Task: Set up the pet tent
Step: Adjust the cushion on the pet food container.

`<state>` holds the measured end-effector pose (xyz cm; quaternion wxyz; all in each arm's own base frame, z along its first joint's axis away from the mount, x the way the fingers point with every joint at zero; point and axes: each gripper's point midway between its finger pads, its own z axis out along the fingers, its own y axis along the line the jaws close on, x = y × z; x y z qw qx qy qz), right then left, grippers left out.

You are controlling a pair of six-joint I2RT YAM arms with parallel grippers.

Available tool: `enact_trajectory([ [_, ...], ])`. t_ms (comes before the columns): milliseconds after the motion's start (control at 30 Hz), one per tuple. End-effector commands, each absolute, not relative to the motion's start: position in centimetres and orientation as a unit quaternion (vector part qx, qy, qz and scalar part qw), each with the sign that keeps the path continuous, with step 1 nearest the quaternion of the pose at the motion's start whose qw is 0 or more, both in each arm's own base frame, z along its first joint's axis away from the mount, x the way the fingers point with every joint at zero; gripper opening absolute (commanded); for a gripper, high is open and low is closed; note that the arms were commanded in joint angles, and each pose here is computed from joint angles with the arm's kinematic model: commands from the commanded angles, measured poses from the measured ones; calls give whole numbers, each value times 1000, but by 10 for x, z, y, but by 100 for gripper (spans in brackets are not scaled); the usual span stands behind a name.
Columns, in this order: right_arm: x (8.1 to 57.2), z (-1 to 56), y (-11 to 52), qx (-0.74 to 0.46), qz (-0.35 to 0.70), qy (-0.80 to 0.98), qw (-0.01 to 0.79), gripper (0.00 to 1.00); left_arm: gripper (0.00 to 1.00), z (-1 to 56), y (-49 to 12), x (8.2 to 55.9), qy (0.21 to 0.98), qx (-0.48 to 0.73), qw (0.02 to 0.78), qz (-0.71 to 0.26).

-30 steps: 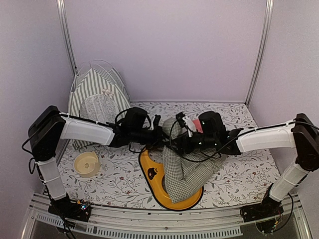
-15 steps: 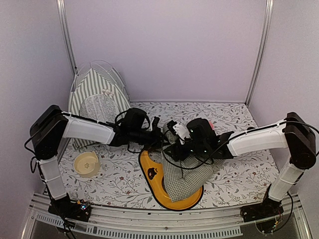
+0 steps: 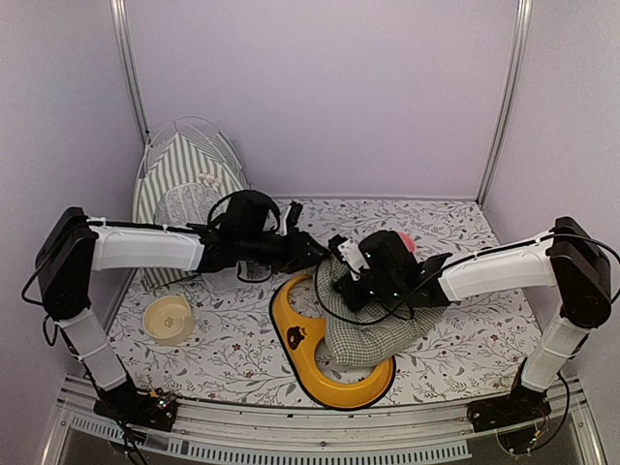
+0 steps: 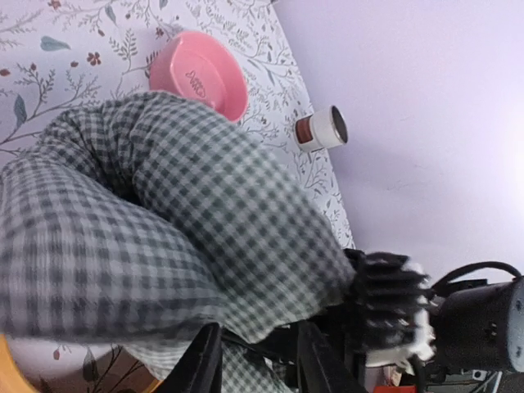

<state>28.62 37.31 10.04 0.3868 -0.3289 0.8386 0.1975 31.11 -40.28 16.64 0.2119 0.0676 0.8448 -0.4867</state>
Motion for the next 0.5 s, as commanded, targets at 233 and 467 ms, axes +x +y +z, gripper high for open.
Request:
enact_trajectory([
  [233, 308, 132, 351, -260, 243, 860, 366, 0, 56, 226, -326, 324, 833, 55, 367, -410],
  [467, 321, 179, 354, -249, 288, 837, 394, 0, 63, 205, -216, 345, 874, -57, 430, -218],
])
